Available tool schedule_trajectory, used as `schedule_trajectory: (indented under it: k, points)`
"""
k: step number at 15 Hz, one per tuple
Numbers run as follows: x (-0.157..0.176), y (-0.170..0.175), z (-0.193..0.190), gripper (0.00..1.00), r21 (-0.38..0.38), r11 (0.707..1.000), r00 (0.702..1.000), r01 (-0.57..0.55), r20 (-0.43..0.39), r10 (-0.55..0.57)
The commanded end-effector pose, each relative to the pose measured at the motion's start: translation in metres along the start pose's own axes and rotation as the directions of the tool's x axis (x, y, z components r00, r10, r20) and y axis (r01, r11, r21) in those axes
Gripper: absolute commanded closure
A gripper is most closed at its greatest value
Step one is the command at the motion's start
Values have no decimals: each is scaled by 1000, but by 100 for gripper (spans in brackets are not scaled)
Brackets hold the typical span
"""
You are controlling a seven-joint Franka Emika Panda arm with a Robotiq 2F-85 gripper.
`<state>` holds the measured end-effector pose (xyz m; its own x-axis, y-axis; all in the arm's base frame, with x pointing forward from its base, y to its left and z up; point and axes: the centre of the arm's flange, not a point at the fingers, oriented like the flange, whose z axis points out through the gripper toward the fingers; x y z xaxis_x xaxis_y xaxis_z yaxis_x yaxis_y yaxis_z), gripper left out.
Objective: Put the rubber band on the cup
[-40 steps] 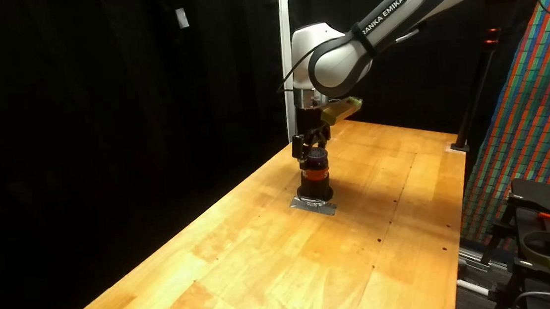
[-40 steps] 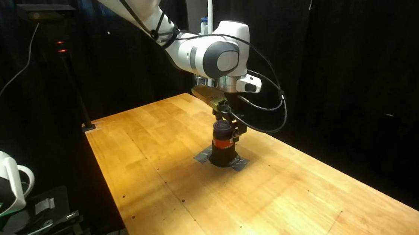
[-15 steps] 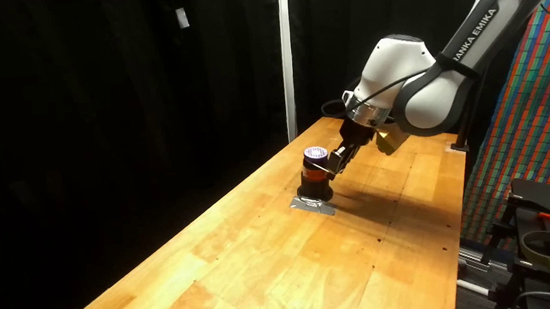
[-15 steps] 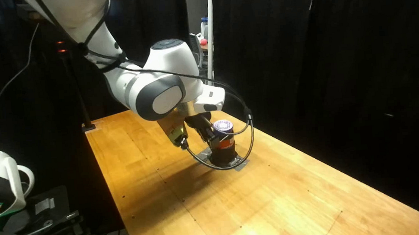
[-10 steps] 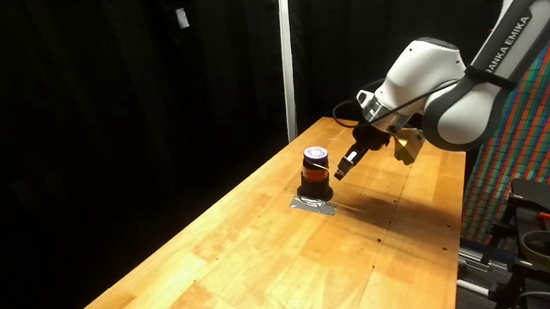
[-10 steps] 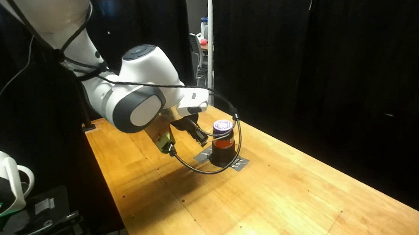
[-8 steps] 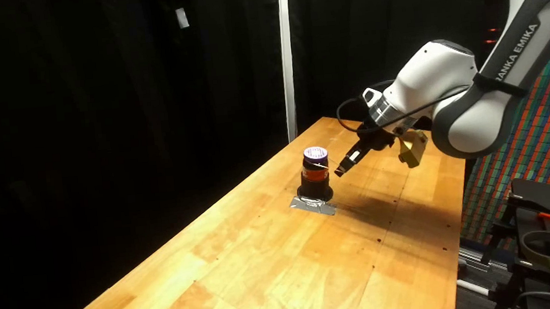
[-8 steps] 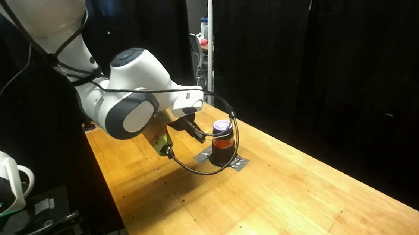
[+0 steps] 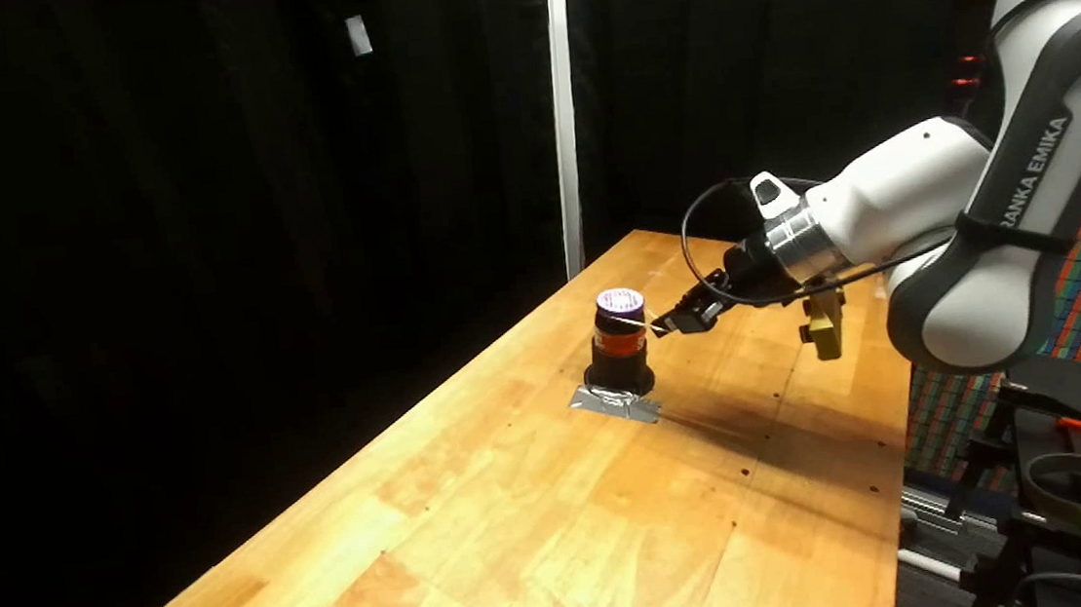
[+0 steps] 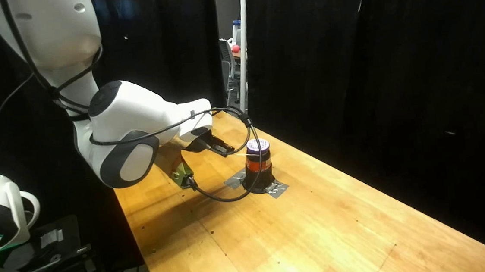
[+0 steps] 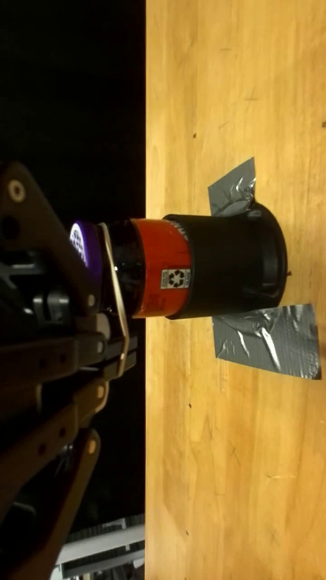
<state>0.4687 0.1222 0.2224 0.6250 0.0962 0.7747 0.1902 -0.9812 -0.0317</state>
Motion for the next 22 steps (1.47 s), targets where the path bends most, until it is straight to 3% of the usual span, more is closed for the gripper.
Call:
schedule_trajectory:
  k: [1, 8, 14, 17, 18, 20, 22]
  points:
    - [-17, -5, 3, 94, -22, 1000, 992, 19, -122, -22]
    - [-27, 3, 8, 94, -128, 992, 966, 15, -254, -47]
    - [-14, 1, 18, 94, -156, 988, 940, -12, -339, -42]
    - [-4, 1, 21, 92, -161, 987, 939, -13, -340, -43]
    - [-3, 0, 20, 68, -146, 989, 951, -19, -308, -27]
    - [-4, -2, 18, 64, -105, 994, 976, -38, -216, 15]
    - [-3, -5, 12, 50, -80, 995, 996, -60, -75, 54]
